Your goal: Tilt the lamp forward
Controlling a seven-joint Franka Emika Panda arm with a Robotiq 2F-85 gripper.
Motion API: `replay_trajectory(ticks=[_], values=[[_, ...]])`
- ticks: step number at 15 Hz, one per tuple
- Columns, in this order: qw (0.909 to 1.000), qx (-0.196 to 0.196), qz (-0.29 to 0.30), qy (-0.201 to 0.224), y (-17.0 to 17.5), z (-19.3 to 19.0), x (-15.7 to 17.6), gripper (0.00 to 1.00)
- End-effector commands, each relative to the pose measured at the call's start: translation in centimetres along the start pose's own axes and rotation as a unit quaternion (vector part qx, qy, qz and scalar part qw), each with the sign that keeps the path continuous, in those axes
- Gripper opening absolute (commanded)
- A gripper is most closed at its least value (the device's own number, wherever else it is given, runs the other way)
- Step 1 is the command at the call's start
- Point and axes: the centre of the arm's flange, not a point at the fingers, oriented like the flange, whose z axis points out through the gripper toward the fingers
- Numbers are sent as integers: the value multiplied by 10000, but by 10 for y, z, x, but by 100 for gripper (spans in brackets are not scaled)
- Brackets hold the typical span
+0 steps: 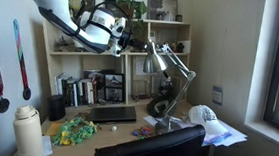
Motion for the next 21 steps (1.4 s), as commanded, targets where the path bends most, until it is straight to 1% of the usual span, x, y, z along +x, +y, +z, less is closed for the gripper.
replay_trajectory(ticks=[1, 2, 3, 7, 13, 17, 18, 19, 21], values=[[9999, -153, 35, 66, 3, 3, 2, 100], [9998, -191, -12, -19, 5, 4, 3, 100], [9997, -223, -28, -12, 7, 4, 3, 100], [9990, -419, 14, 129, 11, 6, 6, 100], [9951, -943, 42, 283, 19, 10, 8, 100], [9922, -1197, 95, 341, 25, 14, 10, 100], [9914, -1257, 94, 358, 28, 16, 11, 96], [9906, -1316, 115, 364, 30, 17, 13, 72], [9895, -1391, 132, 371, 32, 19, 14, 69]])
